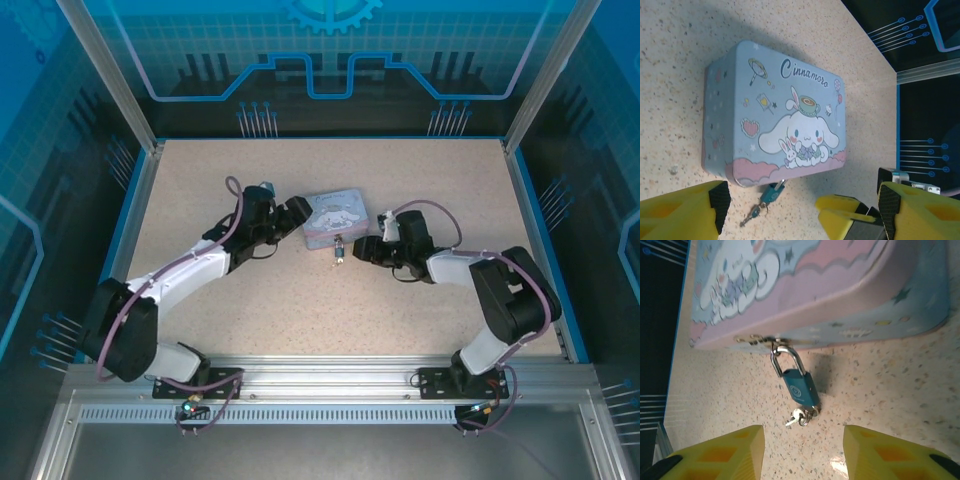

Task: Unlock a padlock with a key

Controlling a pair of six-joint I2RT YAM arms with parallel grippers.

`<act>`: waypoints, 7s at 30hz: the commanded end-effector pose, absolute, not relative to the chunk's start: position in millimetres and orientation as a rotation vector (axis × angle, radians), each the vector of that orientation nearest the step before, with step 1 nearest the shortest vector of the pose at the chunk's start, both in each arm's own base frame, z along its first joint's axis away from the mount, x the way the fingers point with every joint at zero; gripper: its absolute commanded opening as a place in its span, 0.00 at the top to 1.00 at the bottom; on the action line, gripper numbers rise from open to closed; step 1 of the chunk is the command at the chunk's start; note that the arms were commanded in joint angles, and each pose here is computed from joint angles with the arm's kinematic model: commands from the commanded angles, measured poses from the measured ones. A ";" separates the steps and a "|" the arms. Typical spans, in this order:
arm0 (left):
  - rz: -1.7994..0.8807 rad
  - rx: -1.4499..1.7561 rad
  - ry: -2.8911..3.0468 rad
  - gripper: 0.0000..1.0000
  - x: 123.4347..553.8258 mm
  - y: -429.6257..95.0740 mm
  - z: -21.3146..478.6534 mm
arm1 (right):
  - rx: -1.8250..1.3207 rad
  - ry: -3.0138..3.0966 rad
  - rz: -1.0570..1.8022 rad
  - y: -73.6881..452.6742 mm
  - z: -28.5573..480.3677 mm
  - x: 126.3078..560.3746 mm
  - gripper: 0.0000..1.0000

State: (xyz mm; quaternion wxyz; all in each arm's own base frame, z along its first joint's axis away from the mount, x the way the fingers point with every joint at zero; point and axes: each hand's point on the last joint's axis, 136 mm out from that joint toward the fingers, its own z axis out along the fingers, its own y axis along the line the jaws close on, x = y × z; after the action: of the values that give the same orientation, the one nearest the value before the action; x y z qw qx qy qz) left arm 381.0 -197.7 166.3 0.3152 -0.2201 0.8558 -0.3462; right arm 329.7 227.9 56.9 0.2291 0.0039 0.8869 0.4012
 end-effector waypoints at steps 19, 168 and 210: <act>-0.666 -0.418 2.474 0.01 419.6 -187.6 120.2 | -0.136 2.390 1.084 261.4 31.6 345.0 0.60; -0.914 -0.752 2.586 0.03 351.3 -235.6 14.3 | 0.737 2.211 1.191 216.6 43.9 371.3 1.00; -0.985 -0.651 2.534 0.01 351.8 -240.4 63.2 | 0.706 2.430 1.090 155.2 39.6 320.8 1.00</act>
State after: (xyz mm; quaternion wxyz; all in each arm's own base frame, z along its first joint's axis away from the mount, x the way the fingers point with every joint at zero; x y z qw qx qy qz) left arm 365.6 -244.1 58.7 0.1825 -0.2422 0.8845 -0.3545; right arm 337.5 161.5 49.9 0.2162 0.2557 0.8539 0.3984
